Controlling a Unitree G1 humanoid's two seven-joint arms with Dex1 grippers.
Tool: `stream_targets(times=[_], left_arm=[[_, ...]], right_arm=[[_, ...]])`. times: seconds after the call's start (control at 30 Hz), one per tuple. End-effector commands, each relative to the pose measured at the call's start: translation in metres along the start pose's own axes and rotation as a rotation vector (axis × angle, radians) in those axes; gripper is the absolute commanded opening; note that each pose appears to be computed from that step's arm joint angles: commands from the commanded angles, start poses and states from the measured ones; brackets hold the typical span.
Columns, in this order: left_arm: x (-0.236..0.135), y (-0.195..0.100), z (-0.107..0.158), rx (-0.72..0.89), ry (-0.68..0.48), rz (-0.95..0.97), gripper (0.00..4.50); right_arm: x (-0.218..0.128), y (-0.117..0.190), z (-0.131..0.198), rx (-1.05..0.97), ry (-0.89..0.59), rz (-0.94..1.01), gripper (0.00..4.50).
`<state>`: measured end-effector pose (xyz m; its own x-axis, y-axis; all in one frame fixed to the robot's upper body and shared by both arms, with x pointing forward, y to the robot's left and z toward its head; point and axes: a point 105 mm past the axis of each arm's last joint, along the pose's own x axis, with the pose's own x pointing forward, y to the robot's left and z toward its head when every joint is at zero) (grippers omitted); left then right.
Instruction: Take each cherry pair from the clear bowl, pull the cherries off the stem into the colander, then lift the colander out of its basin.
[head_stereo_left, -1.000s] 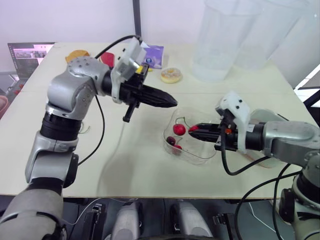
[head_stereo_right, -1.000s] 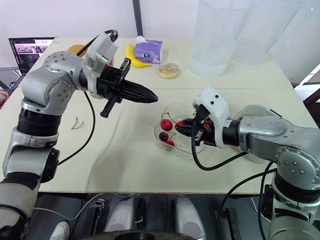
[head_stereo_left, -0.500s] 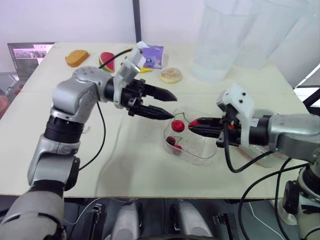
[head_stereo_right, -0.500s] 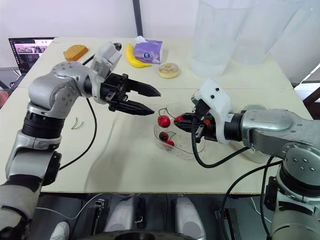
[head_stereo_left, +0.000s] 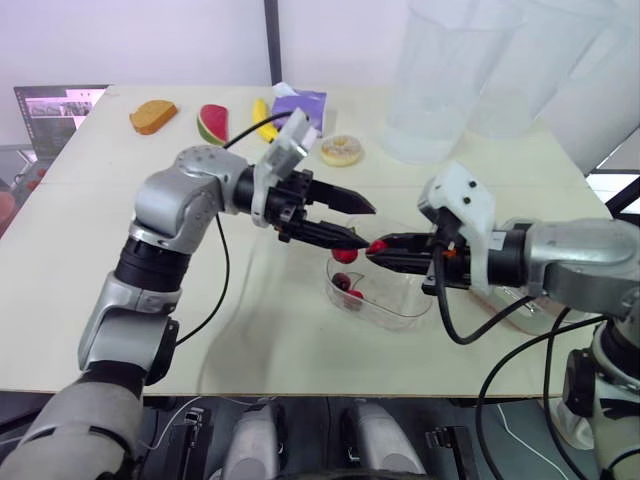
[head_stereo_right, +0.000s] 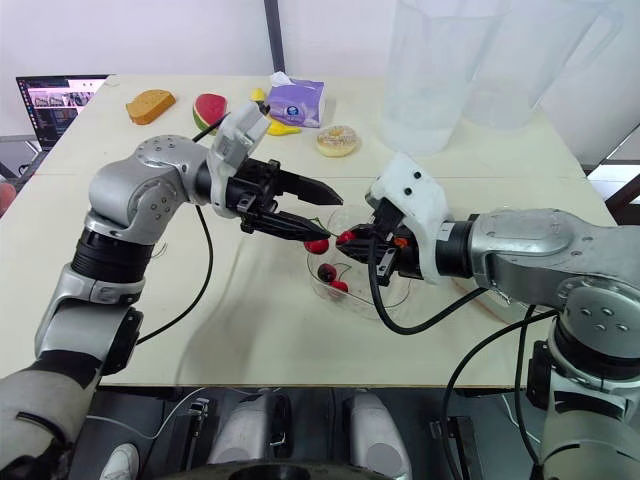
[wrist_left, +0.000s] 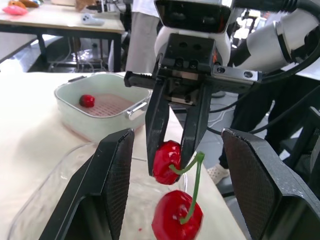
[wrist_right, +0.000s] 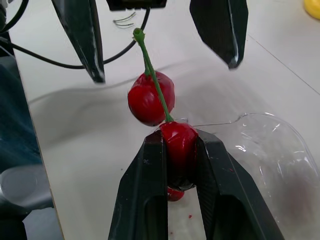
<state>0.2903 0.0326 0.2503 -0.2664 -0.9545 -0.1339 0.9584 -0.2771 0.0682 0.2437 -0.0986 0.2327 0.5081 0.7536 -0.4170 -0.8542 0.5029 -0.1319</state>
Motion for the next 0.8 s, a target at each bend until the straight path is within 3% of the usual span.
stream_targets(times=[0.03, 0.17, 0.2, 0.67, 0.8], left_arm=[[-0.0011, 0.0013, 0.002, 0.017, 0.002, 0.008, 2.17], [-0.0019, 0.0024, 0.0004, 0.008, 0.005, 0.008, 0.27], [-0.0023, 0.0025, 0.0001, 0.007, 0.006, 0.009, 0.11], [-0.0052, 0.0074, 0.0059, 0.021, -0.008, 0.047, 0.11], [-0.0056, 0.0074, 0.0078, 0.023, -0.017, 0.054, 0.0]], right_arm=[[-0.004, -0.0007, 0.0096, -0.033, -0.031, -0.015, 0.35], [-0.0041, -0.0013, 0.0112, -0.029, -0.04, -0.018, 0.35], [-0.0041, -0.0012, 0.0114, -0.028, -0.041, -0.017, 0.35], [-0.0054, -0.0006, 0.0121, -0.02, -0.047, -0.022, 0.35], [-0.0049, -0.0034, 0.0111, -0.016, -0.052, -0.051, 2.12]])
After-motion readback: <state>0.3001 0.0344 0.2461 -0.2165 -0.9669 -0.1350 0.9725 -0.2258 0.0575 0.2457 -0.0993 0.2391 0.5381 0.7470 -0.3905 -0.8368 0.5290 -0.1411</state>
